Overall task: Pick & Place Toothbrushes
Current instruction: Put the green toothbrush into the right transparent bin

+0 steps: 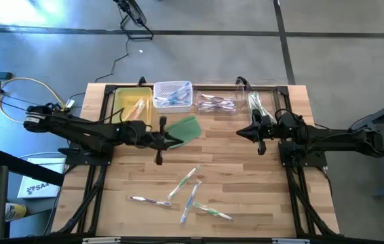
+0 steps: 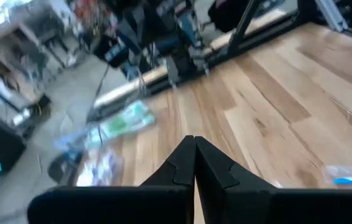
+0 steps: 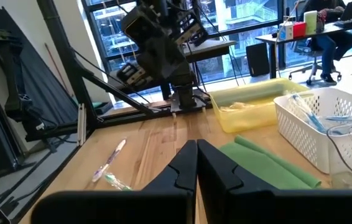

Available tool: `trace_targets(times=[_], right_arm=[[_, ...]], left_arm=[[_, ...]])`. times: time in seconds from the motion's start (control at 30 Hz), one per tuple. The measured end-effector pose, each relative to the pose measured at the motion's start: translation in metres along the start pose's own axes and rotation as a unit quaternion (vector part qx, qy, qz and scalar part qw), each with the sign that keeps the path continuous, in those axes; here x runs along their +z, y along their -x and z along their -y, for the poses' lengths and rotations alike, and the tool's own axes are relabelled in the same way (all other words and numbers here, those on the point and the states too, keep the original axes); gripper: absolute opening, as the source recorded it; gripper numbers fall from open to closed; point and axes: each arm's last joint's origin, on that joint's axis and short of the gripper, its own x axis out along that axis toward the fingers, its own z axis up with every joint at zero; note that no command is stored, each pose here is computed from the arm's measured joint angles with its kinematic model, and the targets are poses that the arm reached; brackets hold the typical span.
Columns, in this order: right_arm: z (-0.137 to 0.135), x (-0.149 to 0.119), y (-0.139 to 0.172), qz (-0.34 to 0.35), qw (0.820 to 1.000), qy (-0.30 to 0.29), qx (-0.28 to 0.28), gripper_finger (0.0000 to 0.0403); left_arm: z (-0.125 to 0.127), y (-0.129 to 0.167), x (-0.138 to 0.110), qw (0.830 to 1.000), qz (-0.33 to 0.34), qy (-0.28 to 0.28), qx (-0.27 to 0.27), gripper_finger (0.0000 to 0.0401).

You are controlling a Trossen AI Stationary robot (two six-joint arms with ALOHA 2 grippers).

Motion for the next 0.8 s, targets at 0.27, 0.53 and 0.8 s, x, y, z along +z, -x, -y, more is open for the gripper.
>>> trace_targets(times=[0.27, 0.53, 0.8], right_arm=[[0.0, 0.0, 0.0, -0.003, 1.0, -0.006, 0.001, 0.0003], [0.001, -0.004, 0.0, -0.018, 1.0, -0.01, -0.004, 0.0003], [0.001, -0.006, 0.0, -0.03, 0.999, -0.014, -0.009, 0.0003]], left_arm=[[0.028, 0.004, 0.009, 0.997, -0.048, 0.062, 0.024, 0.0], [0.051, 0.0, 0.01, 0.99, -0.069, 0.12, 0.015, 0.0], [0.063, -0.036, 0.027, 0.967, -0.217, 0.131, -0.026, 0.0]])
